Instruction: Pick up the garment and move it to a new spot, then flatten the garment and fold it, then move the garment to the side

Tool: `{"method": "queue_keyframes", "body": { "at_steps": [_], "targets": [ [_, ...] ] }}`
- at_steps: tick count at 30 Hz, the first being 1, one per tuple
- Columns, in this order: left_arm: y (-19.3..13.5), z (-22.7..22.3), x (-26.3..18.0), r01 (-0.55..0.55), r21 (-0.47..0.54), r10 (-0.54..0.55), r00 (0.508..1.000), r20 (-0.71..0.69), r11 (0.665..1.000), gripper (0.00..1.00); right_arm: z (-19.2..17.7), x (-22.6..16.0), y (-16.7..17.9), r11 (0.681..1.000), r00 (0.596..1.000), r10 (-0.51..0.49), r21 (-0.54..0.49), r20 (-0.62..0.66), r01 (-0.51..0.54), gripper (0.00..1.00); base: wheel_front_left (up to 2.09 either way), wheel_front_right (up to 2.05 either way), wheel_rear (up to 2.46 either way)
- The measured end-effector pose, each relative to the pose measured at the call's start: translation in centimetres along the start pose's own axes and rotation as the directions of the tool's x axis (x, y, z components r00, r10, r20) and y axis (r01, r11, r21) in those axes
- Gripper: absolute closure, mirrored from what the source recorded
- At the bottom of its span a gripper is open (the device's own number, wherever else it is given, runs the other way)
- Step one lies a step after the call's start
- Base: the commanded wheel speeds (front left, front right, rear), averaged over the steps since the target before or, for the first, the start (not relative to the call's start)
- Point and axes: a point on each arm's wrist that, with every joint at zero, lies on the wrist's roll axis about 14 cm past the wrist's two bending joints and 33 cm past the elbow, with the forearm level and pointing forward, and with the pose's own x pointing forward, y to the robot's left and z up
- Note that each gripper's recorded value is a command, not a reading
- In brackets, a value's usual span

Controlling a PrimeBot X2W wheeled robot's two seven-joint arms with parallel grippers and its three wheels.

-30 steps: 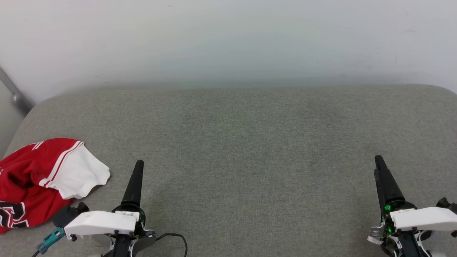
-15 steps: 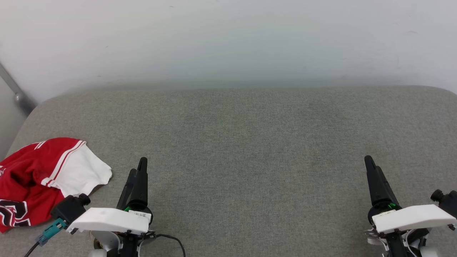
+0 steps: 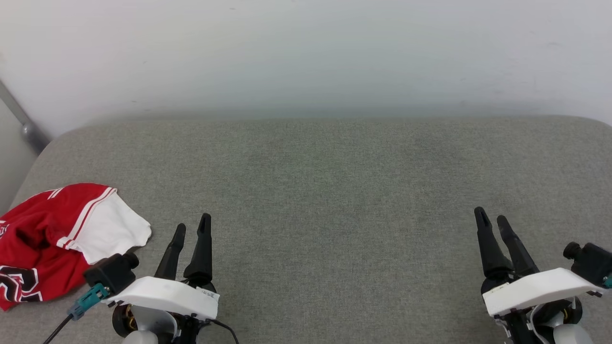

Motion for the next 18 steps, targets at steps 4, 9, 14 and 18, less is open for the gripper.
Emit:
{"method": "queue_keyframes", "body": {
  "at_steps": [4, 9, 14, 18],
  "targets": [
    [0.0, -0.2, 0.0, 0.000, 0.075, 0.000, 1.000, -0.006, 0.997, 0.00, -0.2, 0.0, 0.5, 0.998, 1.000, 0.016, -0.064, -0.014, -0.017, 0.00, 0.00, 0.00, 0.00],
    [0.0, 0.0, 0.0, 0.004, 0.146, -0.004, 1.000, 0.001, 0.989, 0.00, 0.1, 0.1, 1.0, 0.990, 0.999, 0.032, -0.134, -0.011, -0.034, 0.00, 0.00, 0.00, 0.00],
    [-0.1, 0.3, 0.1, 0.016, 0.249, -0.018, 1.000, 0.008, 0.968, 0.00, 0.1, -0.1, 1.1, 0.975, 0.999, 0.034, -0.220, -0.023, -0.038, 0.00, 0.00, 0.00, 0.00],
    [-0.3, 0.1, 0.0, 0.027, 0.301, -0.028, 1.000, 0.000, 0.953, 0.00, 0.2, -0.1, 1.1, 0.962, 0.999, 0.030, -0.271, -0.029, -0.037, 0.00, 0.00, 0.00, 0.00]
  ]
}}
